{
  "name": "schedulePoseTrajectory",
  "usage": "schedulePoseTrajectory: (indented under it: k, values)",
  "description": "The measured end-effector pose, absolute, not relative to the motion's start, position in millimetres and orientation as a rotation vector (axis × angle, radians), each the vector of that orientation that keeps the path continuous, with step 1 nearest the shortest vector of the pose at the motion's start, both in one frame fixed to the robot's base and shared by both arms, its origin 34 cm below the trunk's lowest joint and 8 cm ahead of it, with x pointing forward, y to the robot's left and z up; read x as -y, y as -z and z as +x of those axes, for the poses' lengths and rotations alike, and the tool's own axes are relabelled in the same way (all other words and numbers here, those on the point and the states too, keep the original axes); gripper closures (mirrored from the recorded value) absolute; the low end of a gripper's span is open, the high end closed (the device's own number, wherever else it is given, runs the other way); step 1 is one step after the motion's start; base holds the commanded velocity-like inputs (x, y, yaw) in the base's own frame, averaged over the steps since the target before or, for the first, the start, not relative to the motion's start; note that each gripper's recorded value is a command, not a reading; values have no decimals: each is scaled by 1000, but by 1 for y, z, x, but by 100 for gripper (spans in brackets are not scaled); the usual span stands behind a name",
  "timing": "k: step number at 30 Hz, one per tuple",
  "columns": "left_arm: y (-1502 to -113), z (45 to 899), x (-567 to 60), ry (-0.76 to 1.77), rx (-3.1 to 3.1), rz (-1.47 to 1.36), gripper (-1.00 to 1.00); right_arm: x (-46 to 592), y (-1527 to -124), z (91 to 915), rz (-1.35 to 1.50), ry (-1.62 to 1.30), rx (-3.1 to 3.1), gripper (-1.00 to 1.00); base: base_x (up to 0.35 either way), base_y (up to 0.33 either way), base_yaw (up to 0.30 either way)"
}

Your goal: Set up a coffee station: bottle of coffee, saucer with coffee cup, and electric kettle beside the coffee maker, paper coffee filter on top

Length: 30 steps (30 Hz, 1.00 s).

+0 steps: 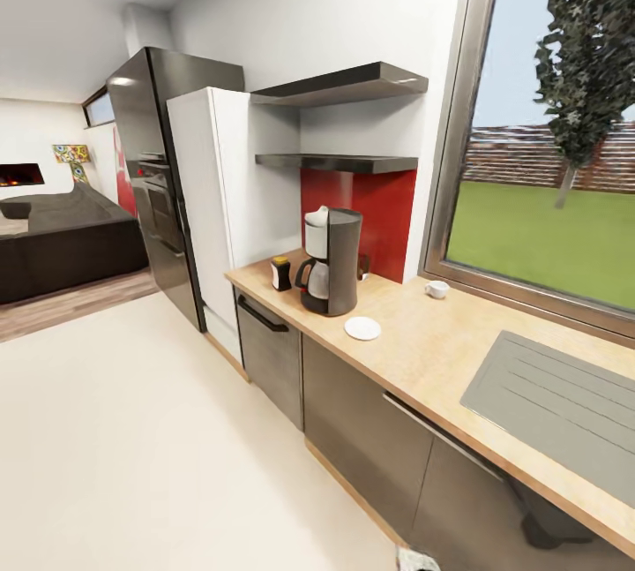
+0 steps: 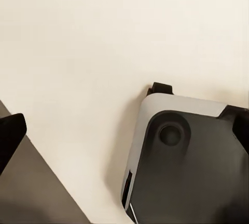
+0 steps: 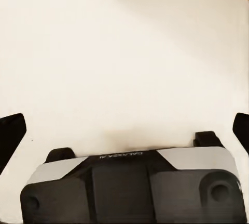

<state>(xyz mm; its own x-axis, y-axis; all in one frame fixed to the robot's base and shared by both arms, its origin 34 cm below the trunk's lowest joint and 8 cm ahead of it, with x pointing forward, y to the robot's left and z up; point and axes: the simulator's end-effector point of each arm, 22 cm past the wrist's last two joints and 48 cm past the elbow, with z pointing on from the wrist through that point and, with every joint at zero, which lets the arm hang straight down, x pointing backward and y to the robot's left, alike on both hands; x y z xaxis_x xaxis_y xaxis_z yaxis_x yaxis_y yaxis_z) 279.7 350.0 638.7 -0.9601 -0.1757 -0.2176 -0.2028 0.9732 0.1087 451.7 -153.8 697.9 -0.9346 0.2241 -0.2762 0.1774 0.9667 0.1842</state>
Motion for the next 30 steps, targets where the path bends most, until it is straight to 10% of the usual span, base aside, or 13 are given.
schedulePoseTrajectory:
  k: [19, 30]
  values:
    - [-636, 264, -349, -196, -2938, -285, -100, 173, -651, 332, -19, -84, -2970, -100, 0, 0, 0]
    - [-637, 267, -349, -194, -2930, -286, -100, 172, -651, 330, -20, -90, -2969, -100, 0, 0, -262]
